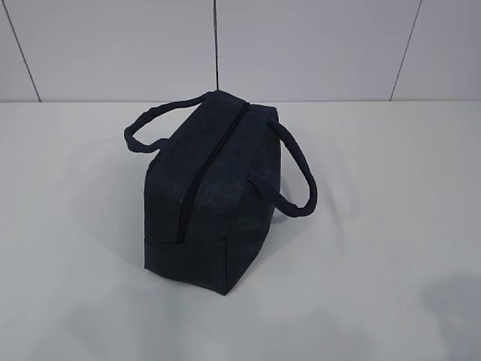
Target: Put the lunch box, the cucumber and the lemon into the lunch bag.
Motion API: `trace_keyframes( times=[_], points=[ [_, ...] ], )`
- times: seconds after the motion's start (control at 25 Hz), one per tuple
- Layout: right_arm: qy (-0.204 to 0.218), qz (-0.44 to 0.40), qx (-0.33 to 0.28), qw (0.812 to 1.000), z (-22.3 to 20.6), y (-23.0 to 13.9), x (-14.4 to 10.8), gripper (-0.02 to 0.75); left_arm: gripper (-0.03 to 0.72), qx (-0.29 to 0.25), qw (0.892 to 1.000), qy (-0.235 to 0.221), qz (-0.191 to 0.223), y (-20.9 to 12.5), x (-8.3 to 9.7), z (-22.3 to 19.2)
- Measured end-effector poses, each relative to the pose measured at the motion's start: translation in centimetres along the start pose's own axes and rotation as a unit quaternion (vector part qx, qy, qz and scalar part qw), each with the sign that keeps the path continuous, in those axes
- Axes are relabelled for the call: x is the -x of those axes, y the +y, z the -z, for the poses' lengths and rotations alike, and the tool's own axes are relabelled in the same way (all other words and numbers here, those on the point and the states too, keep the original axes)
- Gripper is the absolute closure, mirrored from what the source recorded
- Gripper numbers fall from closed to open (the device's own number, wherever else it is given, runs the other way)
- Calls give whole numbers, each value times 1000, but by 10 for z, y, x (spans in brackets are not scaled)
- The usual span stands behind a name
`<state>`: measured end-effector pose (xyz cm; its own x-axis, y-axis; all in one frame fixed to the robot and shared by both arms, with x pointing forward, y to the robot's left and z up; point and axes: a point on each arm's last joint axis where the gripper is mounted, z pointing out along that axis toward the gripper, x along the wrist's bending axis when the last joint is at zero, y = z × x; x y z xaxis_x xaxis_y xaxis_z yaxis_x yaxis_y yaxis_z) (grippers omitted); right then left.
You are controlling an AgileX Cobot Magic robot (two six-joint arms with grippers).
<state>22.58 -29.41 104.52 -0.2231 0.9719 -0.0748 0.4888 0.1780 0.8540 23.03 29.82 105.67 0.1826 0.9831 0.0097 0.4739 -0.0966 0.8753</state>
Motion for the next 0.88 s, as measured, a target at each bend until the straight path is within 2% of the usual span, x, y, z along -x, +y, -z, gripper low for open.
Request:
trace_keyframes(
  times=[0.88],
  points=[
    [-1, 0, 1, 1000, 0, 0, 0, 351, 454, 0, 1000, -1, 1, 0, 0, 0]
  ],
)
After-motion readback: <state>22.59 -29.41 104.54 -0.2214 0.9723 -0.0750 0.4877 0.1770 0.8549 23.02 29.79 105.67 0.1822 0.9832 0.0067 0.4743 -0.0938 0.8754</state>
